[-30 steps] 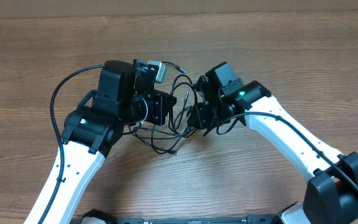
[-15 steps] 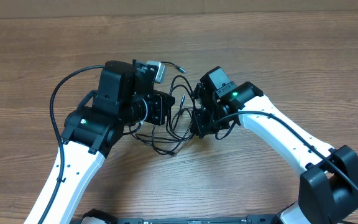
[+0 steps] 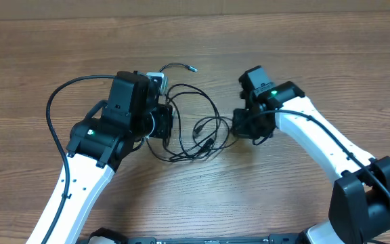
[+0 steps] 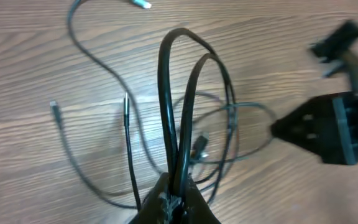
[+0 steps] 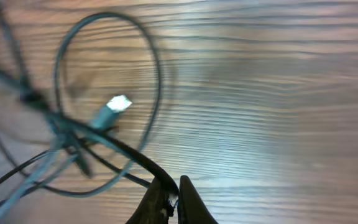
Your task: Untangle cables
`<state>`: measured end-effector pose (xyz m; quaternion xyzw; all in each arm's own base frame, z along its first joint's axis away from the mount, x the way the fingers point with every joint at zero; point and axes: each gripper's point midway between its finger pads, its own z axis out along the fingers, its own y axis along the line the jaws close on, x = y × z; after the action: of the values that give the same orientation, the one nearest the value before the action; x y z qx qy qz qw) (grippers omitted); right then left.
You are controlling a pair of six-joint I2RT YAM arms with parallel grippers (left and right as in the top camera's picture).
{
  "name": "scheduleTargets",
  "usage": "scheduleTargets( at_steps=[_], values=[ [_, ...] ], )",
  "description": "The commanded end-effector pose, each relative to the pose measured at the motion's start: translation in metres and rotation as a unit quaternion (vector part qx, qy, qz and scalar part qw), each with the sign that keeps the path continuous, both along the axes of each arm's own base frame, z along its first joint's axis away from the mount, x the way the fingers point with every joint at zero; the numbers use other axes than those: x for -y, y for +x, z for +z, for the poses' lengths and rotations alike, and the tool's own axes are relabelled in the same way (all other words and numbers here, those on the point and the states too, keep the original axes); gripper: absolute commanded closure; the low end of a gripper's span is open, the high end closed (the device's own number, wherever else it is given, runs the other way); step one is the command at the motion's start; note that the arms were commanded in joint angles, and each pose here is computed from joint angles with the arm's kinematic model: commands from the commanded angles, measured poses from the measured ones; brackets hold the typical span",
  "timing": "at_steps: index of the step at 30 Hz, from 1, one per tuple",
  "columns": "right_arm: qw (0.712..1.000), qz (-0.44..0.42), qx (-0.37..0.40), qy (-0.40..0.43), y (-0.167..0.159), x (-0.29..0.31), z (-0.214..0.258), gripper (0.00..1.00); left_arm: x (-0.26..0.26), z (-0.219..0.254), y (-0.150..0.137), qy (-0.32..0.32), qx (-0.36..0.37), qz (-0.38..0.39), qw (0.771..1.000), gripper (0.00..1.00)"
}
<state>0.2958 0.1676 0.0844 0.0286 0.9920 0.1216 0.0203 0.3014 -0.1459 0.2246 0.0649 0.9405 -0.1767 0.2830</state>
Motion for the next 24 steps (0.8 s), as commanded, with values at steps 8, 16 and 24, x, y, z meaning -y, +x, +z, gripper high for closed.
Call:
scheduleTargets(
  at_steps=[8, 16, 24],
  values=[
    [0.977, -0.166, -0.026, -0.133, 0.004, 0.094, -0.006, 0.96, -0.035, 0.006, 0.009, 0.052, 0.019, 0.062, 0.997, 0.96],
    [0.973, -0.194, -0.052, -0.116, 0.001, 0.113, -0.007, 0.96, -0.056, 0.033, 0.013, 0.008, 0.055, 0.092, 0.994, 0.96],
    [0.985, 0.067, -0.010, 0.159, 0.006, 0.009, 0.020, 0.62, 0.028, 0.089, -0.017, -0.173, 0.117, -0.169, 0.963, 0.96]
  ],
)
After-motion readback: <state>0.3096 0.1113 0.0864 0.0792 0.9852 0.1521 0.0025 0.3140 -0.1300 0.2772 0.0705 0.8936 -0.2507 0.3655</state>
